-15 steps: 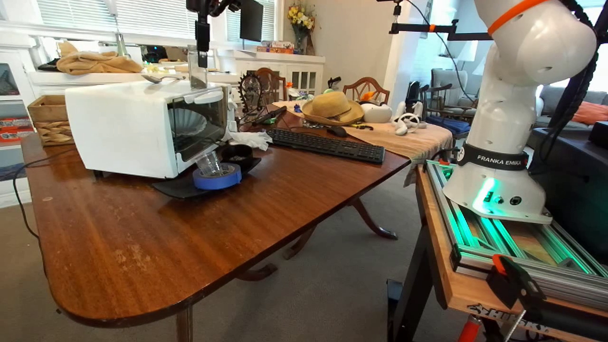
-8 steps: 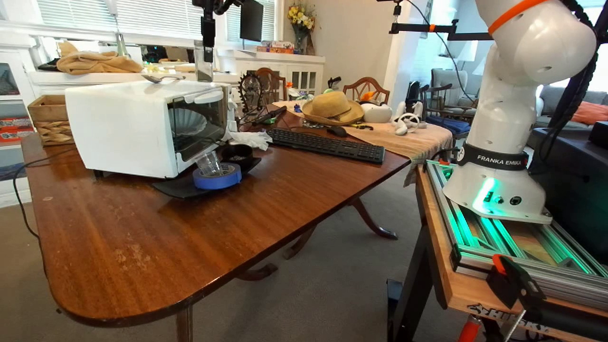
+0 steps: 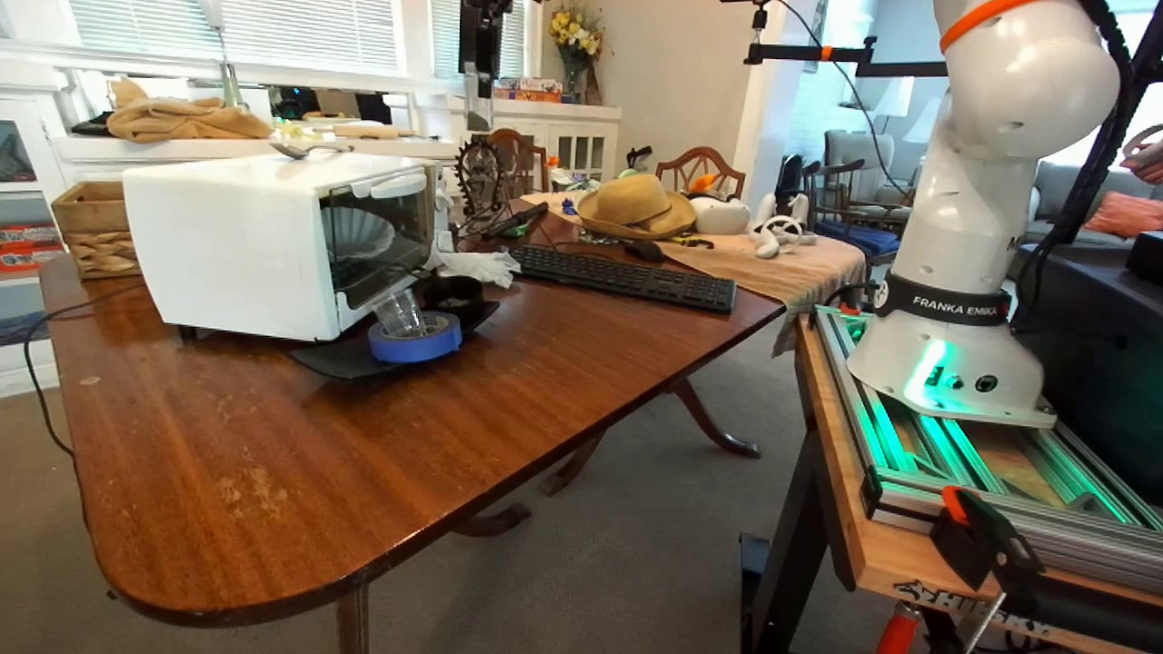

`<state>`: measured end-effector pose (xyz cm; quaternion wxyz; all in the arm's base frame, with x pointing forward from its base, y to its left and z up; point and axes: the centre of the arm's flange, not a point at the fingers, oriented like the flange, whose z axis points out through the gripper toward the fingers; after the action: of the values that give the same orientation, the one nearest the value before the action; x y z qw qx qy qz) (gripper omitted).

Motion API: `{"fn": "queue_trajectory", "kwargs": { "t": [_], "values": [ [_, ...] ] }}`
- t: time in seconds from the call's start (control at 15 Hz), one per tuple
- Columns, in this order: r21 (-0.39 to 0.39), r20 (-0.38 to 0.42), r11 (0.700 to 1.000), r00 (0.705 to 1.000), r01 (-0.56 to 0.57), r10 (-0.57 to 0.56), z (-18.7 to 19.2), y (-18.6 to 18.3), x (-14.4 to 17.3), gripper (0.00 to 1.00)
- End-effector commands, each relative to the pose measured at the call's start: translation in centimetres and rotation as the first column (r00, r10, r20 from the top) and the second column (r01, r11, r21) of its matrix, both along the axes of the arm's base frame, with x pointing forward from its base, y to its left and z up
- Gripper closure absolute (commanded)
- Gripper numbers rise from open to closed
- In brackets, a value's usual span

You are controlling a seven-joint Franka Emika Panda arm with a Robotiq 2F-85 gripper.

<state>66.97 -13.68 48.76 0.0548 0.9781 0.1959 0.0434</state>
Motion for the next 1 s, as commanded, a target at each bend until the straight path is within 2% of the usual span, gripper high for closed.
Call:
{"fn": "queue_trajectory", "kwargs": {
  "t": [0.0,0.27,0.4,0.67,0.8,0.93],
  "values": [
    [0.009,-0.05,0.982,0.981,0.188,-0.188,-4.4,-5.3,-6.0,0.76],
    [-0.008,-0.076,0.919,0.916,0.394,-0.394,-10.3,-11.0,-9.7,0.76],
    [0.002,-0.077,0.881,0.879,0.472,-0.471,-13.2,-12.4,-10.9,0.76],
    [0.012,-0.116,0.792,0.788,0.61,-0.605,-19.1,-13.5,-13.3,0.76],
    [0.031,-0.112,0.753,0.751,0.657,-0.651,-20.8,-13.8,-14.4,0.76],
    [0.049,-0.115,0.701,0.701,0.712,-0.704,-22.0,-14.4,-15.6,0.76]
  ]
}}
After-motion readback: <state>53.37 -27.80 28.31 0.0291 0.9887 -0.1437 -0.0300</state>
